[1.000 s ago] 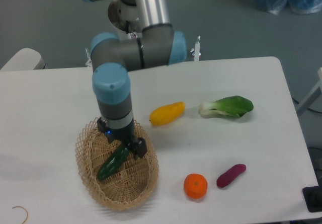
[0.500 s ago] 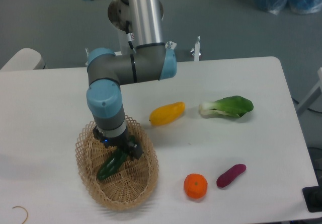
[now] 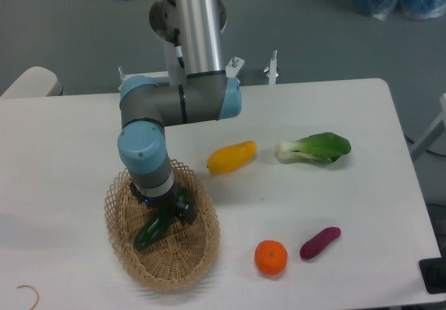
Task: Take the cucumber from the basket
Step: 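Lower the gripper onto the green cucumber and close on it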
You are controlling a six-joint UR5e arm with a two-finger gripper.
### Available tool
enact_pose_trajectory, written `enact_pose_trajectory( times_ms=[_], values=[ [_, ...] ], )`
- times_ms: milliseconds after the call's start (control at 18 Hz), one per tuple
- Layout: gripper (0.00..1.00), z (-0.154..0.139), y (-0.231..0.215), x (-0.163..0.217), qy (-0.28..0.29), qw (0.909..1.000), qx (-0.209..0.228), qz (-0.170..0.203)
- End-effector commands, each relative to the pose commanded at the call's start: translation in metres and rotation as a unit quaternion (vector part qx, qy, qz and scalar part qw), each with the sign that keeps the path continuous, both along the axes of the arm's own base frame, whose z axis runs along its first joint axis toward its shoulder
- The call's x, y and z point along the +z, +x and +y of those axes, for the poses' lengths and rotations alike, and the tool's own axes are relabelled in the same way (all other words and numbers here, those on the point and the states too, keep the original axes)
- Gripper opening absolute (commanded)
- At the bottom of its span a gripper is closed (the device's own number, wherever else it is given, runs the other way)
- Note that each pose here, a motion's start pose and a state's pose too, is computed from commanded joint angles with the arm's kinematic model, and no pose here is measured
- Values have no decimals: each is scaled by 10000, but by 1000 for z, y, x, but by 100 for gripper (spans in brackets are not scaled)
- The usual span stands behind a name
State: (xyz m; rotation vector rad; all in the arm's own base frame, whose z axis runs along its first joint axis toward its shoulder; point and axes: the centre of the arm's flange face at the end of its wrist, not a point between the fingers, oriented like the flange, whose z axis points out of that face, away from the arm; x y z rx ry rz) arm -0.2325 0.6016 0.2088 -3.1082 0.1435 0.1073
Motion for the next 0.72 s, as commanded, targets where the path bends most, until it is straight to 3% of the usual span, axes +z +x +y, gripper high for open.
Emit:
enact_pose_trajectory(
  times_ms=[111,222,444,722],
  values=[
    [99,1,0,1,4,10000,-38,5],
    [77,-1,0,-1,-17,10000,-69,-6],
    [71,-1,0,-1,-32,9998,-183,-7],
    [47,0,0,1,-22,9997,-229,3]
  ],
)
